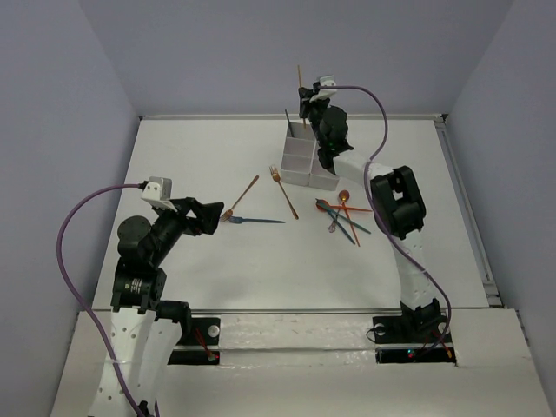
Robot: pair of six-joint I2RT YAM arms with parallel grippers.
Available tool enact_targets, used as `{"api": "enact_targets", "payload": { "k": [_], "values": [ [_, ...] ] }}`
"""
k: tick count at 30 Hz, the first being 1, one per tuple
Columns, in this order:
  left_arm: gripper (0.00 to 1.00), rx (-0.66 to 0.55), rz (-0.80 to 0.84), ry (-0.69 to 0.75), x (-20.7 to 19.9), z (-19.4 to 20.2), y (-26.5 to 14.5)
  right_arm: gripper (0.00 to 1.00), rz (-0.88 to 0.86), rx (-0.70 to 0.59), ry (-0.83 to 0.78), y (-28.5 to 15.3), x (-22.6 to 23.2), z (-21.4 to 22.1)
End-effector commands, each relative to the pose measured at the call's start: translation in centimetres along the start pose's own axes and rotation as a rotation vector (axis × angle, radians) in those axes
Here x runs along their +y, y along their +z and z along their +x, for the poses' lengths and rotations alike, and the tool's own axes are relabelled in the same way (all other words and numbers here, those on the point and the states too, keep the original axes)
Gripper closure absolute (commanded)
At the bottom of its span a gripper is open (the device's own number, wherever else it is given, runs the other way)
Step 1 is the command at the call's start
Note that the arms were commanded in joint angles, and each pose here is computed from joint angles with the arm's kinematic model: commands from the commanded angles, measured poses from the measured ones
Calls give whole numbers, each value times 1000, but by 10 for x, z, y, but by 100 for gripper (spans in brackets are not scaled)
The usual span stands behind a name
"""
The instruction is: Sort the eating utensils into containers
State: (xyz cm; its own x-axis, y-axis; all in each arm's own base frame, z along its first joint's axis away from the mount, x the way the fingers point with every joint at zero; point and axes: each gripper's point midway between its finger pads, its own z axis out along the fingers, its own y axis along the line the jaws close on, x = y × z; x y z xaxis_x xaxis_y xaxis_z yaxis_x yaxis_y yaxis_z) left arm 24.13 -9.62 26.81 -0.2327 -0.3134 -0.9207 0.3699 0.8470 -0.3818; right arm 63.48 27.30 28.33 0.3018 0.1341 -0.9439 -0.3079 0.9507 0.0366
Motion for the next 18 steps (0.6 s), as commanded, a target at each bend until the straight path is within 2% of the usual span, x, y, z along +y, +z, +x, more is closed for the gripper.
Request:
{"api": "enact_targets", "payload": {
  "k": [1, 10, 13, 18],
  "values": [
    [1, -41, 29, 23, -7, -15, 1, 93, 16, -100, -14, 2, 0, -11],
    [1, -44, 26, 22, -6, -16, 1, 93, 5, -89, -39, -19, -2, 9],
    [1, -46, 25, 24, -6, -17, 0, 92, -8, -117, -27, -27, 0, -4],
    [1, -58, 21, 27, -5, -19, -1, 66, -38, -118, -24, -45, 8, -21]
  ]
}}
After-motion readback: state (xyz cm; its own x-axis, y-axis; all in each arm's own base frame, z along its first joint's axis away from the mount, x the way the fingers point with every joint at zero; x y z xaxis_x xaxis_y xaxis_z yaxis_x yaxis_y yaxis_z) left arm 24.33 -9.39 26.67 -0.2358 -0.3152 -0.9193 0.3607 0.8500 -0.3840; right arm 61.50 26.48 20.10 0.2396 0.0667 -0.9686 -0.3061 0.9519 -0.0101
